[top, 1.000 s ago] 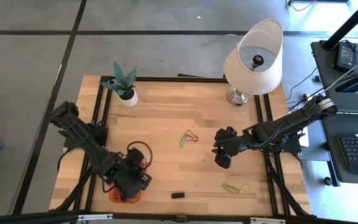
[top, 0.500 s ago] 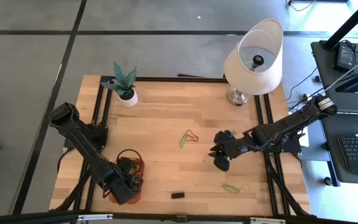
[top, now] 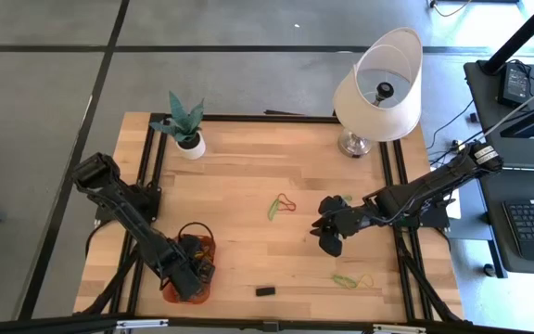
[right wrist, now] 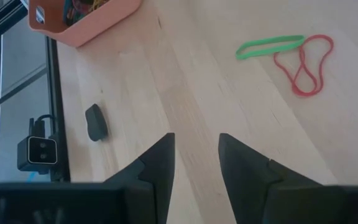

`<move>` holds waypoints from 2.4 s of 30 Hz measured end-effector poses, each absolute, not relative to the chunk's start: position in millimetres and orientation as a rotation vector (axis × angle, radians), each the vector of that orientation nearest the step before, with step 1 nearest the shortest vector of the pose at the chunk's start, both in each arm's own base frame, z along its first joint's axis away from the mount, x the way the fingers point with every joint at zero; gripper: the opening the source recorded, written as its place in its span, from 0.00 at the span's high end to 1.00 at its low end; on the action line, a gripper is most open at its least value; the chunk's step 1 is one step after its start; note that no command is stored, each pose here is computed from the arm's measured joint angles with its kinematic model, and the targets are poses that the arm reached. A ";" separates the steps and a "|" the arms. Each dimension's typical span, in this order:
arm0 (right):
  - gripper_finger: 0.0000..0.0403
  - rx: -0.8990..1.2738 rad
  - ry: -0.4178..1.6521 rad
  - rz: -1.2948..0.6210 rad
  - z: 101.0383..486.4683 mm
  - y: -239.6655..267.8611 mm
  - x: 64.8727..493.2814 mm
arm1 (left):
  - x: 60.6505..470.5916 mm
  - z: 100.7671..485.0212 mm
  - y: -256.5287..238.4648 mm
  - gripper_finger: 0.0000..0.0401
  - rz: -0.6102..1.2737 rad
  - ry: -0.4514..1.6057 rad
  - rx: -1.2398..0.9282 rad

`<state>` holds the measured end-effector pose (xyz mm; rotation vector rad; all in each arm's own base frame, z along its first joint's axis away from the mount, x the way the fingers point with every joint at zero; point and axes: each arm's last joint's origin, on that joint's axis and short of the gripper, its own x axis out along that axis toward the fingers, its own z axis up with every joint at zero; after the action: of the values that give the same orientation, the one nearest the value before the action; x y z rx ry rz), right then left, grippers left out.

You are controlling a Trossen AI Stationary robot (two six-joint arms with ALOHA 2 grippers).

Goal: Pick and place rubber bands into bin
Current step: Put the red rubber band into the orange bin, then put the green rubber band into the orange bin

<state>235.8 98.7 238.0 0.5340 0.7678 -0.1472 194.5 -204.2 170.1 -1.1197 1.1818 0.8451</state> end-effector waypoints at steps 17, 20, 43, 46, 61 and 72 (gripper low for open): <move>0.68 0.528 0.770 -0.142 238.1 98.8 235.8 | 180.1 217.8 -187.9 0.64 0.698 1.117 -1.191; 0.68 0.528 0.770 -0.141 238.1 98.8 235.8 | 176.1 222.7 -183.4 0.64 0.687 1.121 -1.158; 0.79 0.510 0.305 -0.259 272.5 65.5 279.8 | 149.1 254.9 -128.7 0.78 0.552 1.061 -0.496; 0.85 0.502 0.325 -0.291 273.9 62.1 297.5 | 149.0 266.3 -113.3 0.85 0.497 0.993 -0.380; 0.98 0.571 0.835 -0.599 276.6 34.4 395.1 | 129.3 290.6 -46.2 1.00 0.235 0.695 -0.065; 0.96 0.635 1.002 -0.746 226.2 20.6 425.4 | 118.9 253.5 -31.0 1.00 0.050 0.477 -0.074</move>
<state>425.4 20.6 226.2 0.6355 1.0020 -0.7460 118.9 -31.0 253.5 -0.0741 0.4768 0.0497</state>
